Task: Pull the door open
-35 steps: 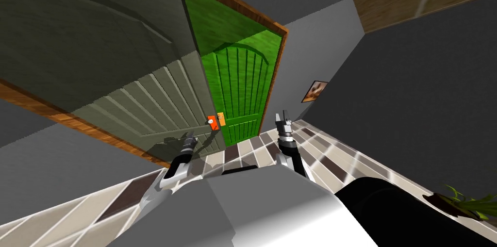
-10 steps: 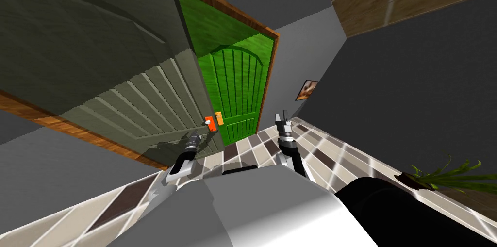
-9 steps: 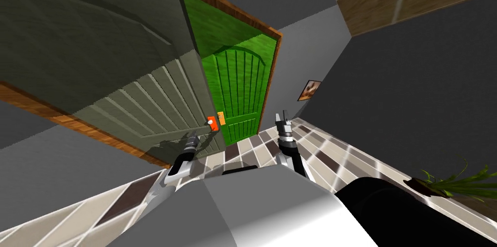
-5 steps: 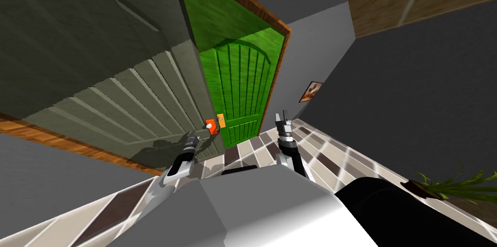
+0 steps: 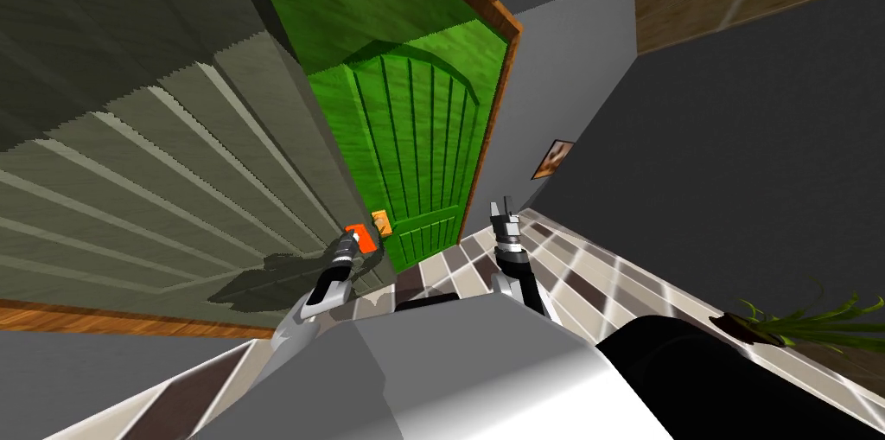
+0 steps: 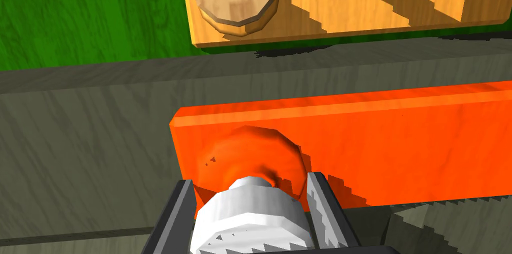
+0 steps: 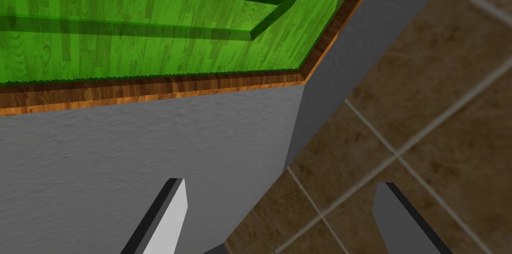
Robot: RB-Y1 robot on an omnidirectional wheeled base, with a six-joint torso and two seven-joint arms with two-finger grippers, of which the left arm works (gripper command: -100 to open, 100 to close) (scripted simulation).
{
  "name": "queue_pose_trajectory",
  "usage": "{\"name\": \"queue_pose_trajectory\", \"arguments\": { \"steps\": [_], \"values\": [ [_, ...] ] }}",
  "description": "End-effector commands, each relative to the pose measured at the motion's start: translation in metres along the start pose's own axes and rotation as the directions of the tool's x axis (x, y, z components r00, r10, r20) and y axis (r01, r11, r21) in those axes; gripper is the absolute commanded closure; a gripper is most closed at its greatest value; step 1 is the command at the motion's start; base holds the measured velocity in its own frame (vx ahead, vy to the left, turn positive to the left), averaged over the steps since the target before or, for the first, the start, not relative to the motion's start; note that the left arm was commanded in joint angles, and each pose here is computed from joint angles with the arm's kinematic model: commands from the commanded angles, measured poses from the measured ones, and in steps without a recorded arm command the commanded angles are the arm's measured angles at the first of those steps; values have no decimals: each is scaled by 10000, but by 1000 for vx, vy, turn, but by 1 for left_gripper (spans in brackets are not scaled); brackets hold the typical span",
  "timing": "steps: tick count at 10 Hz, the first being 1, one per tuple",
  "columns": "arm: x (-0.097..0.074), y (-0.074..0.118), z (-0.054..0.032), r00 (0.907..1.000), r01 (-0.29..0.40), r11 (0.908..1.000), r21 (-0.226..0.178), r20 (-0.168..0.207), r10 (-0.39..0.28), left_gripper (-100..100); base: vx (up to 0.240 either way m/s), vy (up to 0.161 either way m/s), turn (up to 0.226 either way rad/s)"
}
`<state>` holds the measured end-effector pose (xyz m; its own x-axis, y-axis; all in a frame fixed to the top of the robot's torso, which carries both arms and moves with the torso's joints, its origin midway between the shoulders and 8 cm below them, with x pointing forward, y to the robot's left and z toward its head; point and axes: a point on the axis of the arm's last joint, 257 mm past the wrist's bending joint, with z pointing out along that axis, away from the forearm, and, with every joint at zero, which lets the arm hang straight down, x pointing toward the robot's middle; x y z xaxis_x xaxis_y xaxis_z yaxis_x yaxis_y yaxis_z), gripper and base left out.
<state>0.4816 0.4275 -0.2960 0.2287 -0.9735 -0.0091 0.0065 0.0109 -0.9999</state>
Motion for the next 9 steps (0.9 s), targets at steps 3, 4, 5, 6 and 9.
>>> {"name": "queue_pose_trajectory", "arguments": {
  "steps": [3, 4, 5, 6, 9],
  "values": [
    [-12, 31, -15, 10000, -4, 10000, -72, 21, 4, 100, -29, 12, -16],
    [-12, 31, -15, 10000, -4, 10000, -72, 21, 4, 100, -6, 0, 2],
    [-12, 31, -15, 10000, -4, 10000, -72, 21, 4, 100, 0, 0, 0],
    [-96, 112, -77, 9999, -63, 9996, -260, 111, 66, 100, -120, 27, 33],
    [-149, 145, -112, 9998, -101, 9994, -342, 144, 106, 100, -176, 35, 7]
  ]
}}
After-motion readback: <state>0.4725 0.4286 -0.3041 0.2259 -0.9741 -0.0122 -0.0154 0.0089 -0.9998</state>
